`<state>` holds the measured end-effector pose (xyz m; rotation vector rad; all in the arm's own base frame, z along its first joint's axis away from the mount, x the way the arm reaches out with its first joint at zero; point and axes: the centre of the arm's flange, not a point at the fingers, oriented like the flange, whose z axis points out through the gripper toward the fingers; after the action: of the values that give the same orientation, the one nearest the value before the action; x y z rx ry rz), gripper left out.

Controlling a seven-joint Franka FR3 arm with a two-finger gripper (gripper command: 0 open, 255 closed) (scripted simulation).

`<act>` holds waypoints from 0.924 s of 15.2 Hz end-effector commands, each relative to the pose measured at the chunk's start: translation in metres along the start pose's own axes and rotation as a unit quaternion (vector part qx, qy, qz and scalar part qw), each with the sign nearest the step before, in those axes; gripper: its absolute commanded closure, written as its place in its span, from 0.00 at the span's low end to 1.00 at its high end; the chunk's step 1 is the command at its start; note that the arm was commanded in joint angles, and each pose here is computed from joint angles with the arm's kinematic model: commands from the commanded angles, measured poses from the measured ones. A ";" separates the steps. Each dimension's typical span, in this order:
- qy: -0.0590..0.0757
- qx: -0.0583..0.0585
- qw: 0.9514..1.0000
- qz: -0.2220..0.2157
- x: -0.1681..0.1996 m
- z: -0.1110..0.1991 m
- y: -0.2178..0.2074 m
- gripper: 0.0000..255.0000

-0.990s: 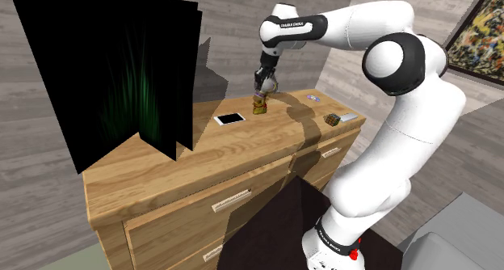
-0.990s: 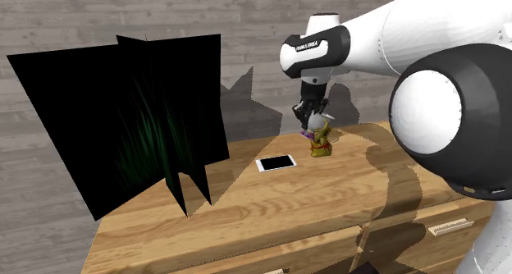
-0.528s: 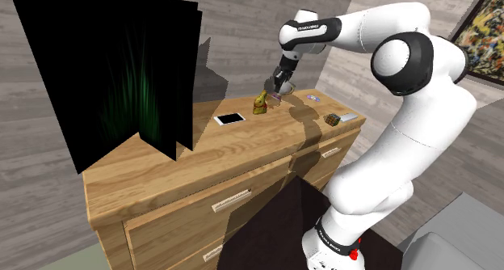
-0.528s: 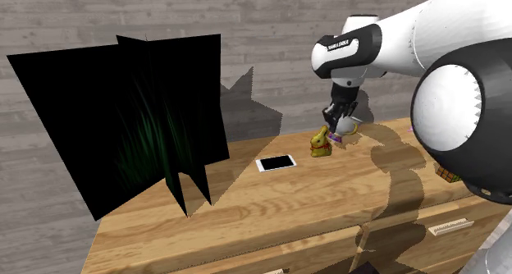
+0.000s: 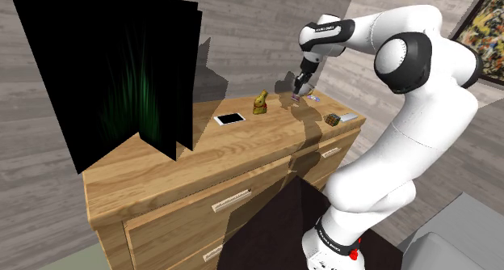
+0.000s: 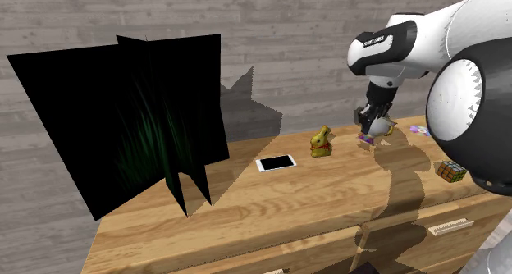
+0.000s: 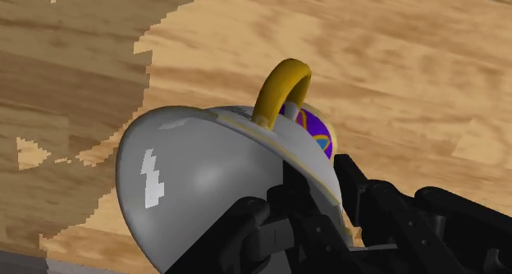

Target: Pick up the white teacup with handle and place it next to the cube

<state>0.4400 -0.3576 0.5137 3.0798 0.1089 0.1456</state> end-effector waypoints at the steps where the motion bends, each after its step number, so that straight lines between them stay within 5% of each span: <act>1: 0.000 0.000 1.000 -0.001 -0.020 0.002 0.020 1.00; 14: 0.000 0.000 1.000 -0.001 -0.122 0.005 0.139 1.00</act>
<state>0.3318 -0.4991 0.5098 3.0801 0.1086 0.1461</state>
